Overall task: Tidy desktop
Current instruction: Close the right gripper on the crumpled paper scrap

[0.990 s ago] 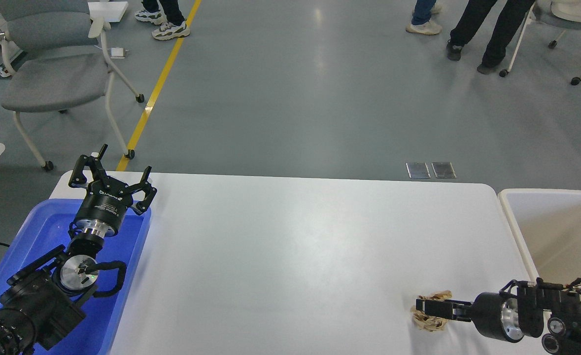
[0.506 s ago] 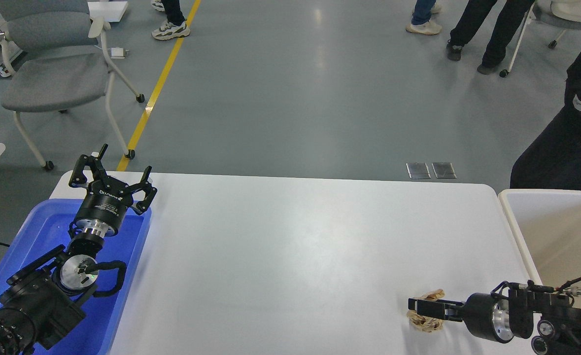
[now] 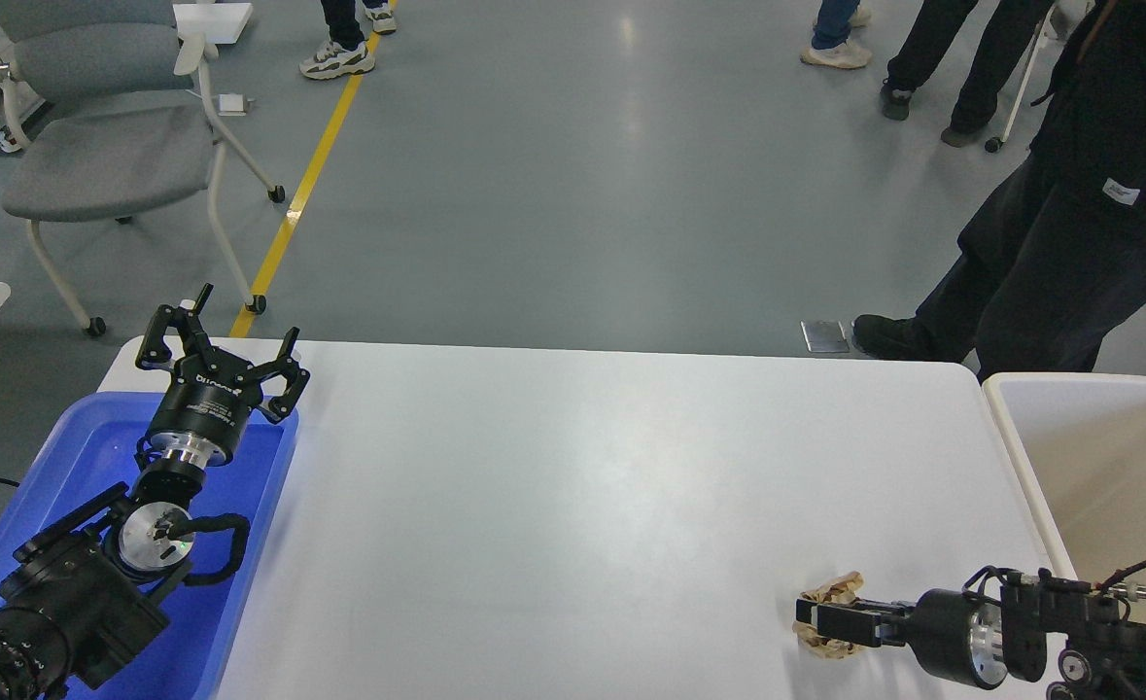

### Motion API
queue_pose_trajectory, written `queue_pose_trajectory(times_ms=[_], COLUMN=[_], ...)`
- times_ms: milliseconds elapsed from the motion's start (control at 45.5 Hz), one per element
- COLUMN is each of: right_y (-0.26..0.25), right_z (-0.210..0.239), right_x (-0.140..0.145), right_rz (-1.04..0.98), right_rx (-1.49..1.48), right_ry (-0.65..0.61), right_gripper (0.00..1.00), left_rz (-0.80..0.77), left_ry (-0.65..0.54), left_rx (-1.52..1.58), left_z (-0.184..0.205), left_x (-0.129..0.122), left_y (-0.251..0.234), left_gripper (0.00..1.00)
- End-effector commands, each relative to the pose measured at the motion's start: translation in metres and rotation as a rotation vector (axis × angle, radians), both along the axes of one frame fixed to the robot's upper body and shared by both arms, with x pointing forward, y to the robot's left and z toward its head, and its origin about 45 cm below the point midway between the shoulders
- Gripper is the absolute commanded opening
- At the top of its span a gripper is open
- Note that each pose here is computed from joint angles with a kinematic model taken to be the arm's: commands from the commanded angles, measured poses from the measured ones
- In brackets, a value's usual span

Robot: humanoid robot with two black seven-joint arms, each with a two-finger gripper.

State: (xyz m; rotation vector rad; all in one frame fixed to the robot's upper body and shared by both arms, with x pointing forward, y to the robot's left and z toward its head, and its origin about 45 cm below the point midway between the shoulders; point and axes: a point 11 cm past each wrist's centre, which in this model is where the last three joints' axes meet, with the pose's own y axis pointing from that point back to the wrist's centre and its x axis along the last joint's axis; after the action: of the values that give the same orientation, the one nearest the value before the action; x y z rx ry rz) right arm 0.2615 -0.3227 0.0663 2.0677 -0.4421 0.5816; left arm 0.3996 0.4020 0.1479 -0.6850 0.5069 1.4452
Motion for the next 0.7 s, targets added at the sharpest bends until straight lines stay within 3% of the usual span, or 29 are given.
queue_pose_trajectory(times_ms=[0,44,88,154,176,198,220,682], right_y=[0.006,0.005,0.005,0.004,0.003,0.003,0.004,-0.018], right_z=[-0.004,-0.004,-0.005,-0.007,-0.008,-0.009,-0.010,-0.001], right_x=[-0.008,-0.008,-0.008,-0.009,-0.009,-0.009,-0.010,-0.008], right_rz=[0.033,0.034,0.039,0.057,0.062,0.067,0.070,0.064], right_rx=[0.038,0.037,0.032,0.016,0.009,0.005,0.002,-0.033], right_ry=[0.005,0.005,0.004,0.000,0.000,-0.002,-0.002,-0.055], right_gripper=[0.82,0.74,0.55,0.44,0.30,0.10,0.00,0.00], left_rz=[0.000,0.000,0.000,0.000,0.000,0.000,0.000,0.000], left_ry=[0.000,0.000,0.001,0.000,0.000,0.000,0.001,0.000], left_rx=[0.000,0.000,0.000,0.000,0.000,0.000,0.000,0.000], left_z=[0.000,0.000,-0.001,0.000,0.000,0.000,-0.001,0.000], left_x=[0.000,0.000,0.000,0.000,0.000,0.000,0.000,0.000], left_y=[0.000,0.000,0.000,0.000,0.000,0.000,0.000,0.000], left_gripper=[1.00,1.00,1.00,1.00,1.00,1.00,1.00,1.00])
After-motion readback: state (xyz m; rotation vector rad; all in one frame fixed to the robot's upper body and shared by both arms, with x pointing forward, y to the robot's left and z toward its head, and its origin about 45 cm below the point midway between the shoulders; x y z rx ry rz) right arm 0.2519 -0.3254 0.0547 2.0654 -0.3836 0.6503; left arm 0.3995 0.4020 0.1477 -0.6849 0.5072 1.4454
